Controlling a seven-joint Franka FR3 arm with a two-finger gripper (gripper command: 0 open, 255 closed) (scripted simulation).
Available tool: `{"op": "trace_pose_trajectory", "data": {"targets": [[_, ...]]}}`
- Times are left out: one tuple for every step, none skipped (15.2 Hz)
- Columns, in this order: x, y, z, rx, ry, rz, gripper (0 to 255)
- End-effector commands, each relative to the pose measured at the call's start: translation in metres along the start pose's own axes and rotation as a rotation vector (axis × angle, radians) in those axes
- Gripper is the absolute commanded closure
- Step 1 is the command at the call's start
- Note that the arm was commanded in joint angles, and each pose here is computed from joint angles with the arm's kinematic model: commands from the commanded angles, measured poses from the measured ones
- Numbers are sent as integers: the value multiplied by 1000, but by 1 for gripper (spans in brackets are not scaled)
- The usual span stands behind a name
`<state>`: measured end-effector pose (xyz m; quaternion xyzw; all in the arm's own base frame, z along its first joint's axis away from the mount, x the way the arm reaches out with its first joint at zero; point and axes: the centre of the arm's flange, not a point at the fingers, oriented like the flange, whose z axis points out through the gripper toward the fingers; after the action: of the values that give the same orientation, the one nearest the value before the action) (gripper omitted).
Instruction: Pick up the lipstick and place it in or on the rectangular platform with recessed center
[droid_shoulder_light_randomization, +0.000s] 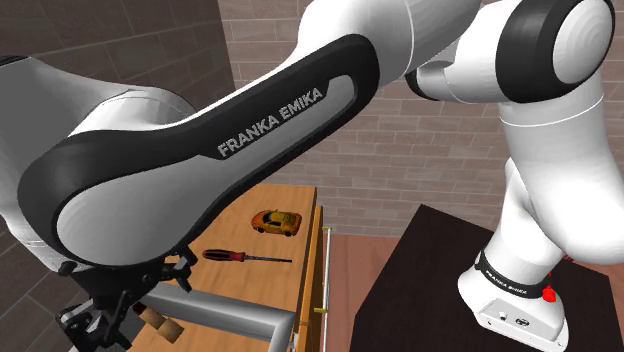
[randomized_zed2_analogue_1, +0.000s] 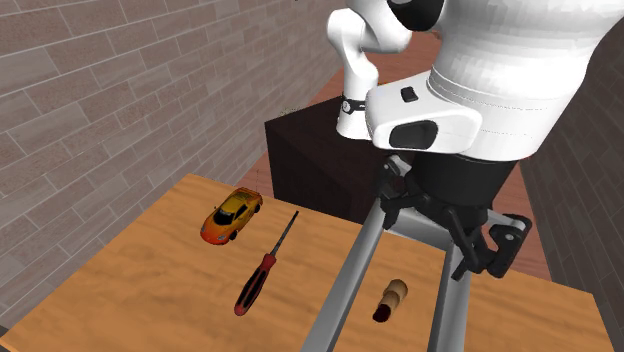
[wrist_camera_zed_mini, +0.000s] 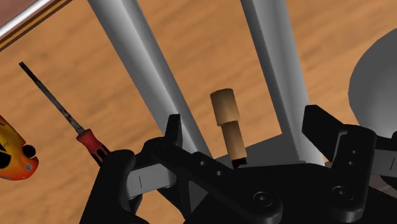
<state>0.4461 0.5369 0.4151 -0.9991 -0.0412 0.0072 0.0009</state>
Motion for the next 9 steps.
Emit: {"op": "trace_pose_trajectory", "data": {"targets": [[1, 1, -25, 0, 0, 0, 0], [1, 1, -35, 0, 0, 0, 0], [1, 1, -35, 0, 0, 0, 0], [1, 1, -35, 0, 0, 0, 0], [1, 1, -35, 0, 0, 0, 0], [1, 1, -35, 0, 0, 0, 0], [1, 1, -35, 0, 0, 0, 0], [1, 1, -35, 0, 0, 0, 0], [1, 1, -35, 0, 0, 0, 0]]}}
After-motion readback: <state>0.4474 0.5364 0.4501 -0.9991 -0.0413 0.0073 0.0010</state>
